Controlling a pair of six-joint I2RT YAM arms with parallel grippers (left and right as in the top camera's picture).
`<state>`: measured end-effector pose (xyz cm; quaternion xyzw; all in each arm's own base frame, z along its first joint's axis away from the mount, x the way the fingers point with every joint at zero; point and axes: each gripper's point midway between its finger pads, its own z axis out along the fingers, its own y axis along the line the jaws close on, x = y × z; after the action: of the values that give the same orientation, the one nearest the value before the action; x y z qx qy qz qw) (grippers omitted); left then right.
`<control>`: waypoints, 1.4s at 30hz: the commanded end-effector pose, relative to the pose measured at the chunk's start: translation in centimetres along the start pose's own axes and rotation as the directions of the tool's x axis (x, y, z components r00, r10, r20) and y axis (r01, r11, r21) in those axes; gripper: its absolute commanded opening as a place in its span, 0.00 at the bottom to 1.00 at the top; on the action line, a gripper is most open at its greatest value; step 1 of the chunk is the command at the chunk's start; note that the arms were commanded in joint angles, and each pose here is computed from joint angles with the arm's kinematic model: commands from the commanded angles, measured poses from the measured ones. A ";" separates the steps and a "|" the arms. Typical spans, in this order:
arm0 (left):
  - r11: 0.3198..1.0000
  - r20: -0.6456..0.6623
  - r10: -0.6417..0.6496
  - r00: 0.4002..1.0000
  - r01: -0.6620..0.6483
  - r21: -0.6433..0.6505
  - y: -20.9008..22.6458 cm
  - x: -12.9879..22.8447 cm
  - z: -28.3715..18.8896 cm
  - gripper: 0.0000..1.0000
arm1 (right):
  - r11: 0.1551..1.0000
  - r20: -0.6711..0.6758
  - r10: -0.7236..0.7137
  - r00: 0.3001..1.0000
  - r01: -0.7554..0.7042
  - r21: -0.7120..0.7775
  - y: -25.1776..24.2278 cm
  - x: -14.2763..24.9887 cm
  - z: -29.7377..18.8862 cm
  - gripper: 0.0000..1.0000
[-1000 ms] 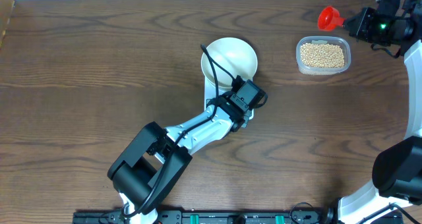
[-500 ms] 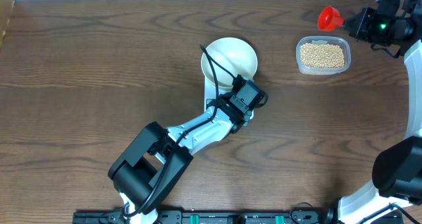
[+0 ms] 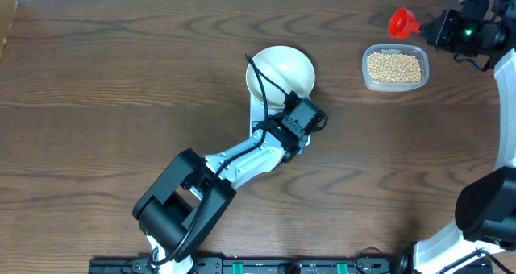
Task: Scoop item into bowl and weigh 50g on scale
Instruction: 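Lift the left gripper off the scale and retract it left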
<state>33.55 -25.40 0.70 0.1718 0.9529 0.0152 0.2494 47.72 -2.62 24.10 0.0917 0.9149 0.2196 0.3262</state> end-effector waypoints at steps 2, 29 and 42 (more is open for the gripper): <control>0.994 -0.281 0.053 0.958 -0.078 -0.076 2.5 9.6 4.0 0.07 | 1.000 0.027 -0.023 0.999 0.023 0.002 0.3 -0.7 -1.0 0.01; 0.995 -0.237 0.050 0.970 -0.068 -0.069 2.3 6.3 1.2 0.07 | 1.000 0.027 -0.023 0.999 0.023 0.002 0.3 -0.7 -1.0 0.01; 0.993 0.180 -0.086 0.980 0.069 0.099 5.0 -3.5 -16.3 0.07 | 1.000 0.037 -0.029 0.999 0.029 0.001 0.3 -1.0 -1.0 0.01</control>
<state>30.01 -21.82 12.08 0.1609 0.9476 -0.0231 0.2751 47.74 -2.63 24.11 0.0914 0.9147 0.2195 0.3269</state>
